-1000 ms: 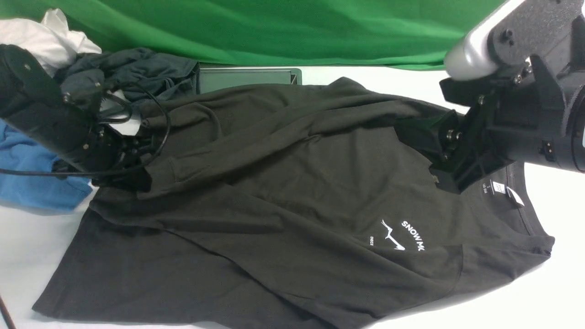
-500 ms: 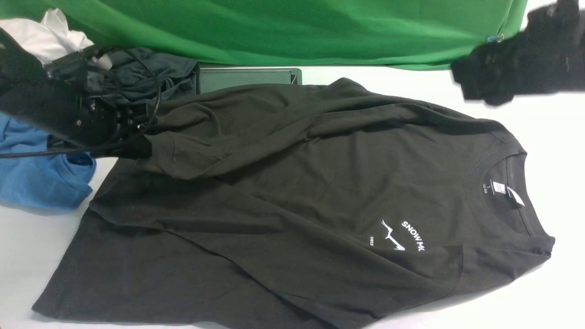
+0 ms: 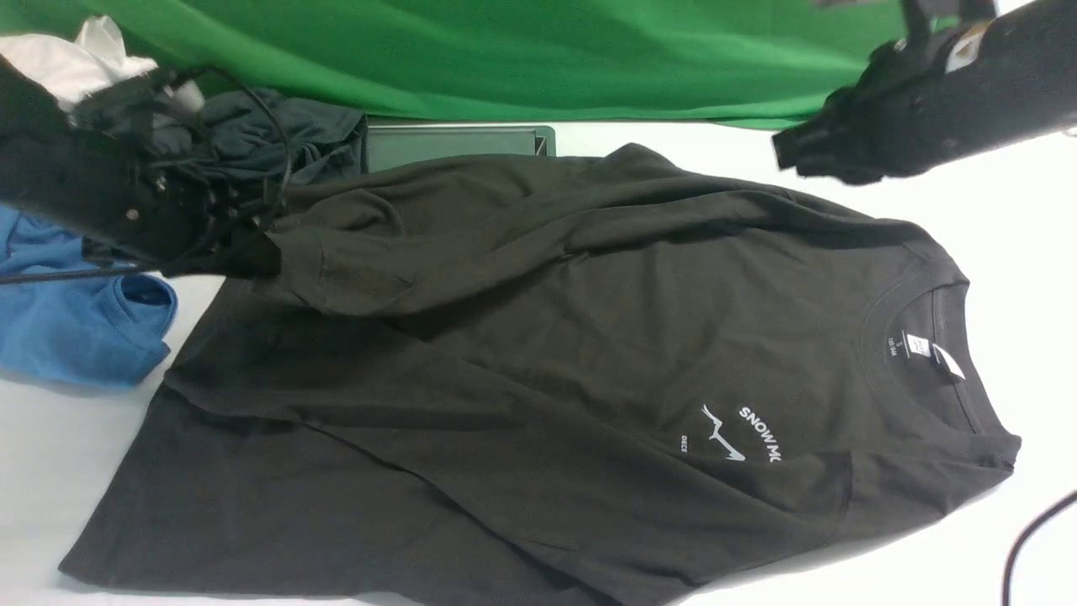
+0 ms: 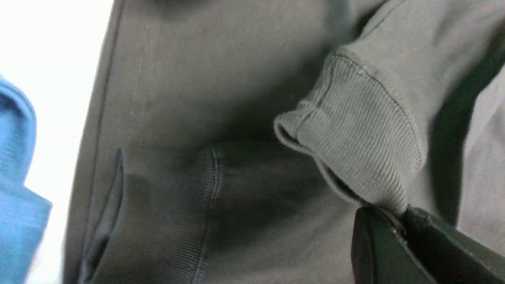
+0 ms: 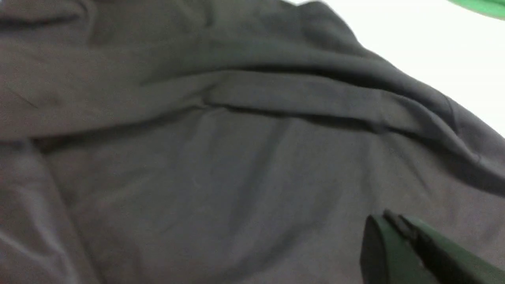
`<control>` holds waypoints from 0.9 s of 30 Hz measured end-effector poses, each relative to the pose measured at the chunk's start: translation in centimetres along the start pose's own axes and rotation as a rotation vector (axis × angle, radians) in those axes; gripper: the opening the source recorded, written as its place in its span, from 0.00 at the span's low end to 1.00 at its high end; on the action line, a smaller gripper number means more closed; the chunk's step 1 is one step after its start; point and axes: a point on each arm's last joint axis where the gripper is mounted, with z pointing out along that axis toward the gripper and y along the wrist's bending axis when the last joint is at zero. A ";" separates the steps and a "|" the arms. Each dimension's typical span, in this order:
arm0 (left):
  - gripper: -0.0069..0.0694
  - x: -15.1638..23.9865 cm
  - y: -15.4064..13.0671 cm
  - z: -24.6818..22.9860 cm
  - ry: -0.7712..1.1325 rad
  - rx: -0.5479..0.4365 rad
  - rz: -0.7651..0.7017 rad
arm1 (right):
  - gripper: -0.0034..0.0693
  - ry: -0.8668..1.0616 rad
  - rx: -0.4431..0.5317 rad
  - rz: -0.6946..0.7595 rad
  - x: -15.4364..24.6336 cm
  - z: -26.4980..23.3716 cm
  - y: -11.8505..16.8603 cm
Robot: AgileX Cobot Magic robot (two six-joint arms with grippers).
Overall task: Fold a long-sleeved shirt on a white desktop.
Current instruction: 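Fold the left side of the dark shirt inward over its body with the left gripper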
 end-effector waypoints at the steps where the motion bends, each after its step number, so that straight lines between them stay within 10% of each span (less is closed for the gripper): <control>1: 0.15 -0.1 0.0 -0.6 -0.015 -0.002 0.001 | 0.09 0.006 -0.003 -0.023 0.1 0.9 -0.1; 10: 0.15 0.2 -0.5 -2.5 -0.020 0.008 0.014 | 0.09 0.114 -0.002 -0.030 1.9 6.5 -1.7; 20: 0.15 2.3 0.9 -0.8 0.019 -0.066 0.024 | 0.14 0.044 0.150 0.223 0.9 4.6 -11.0; 27: 0.17 2.9 1.9 0.4 -0.067 -0.131 -0.011 | 0.18 0.026 0.141 0.253 0.9 5.7 -11.1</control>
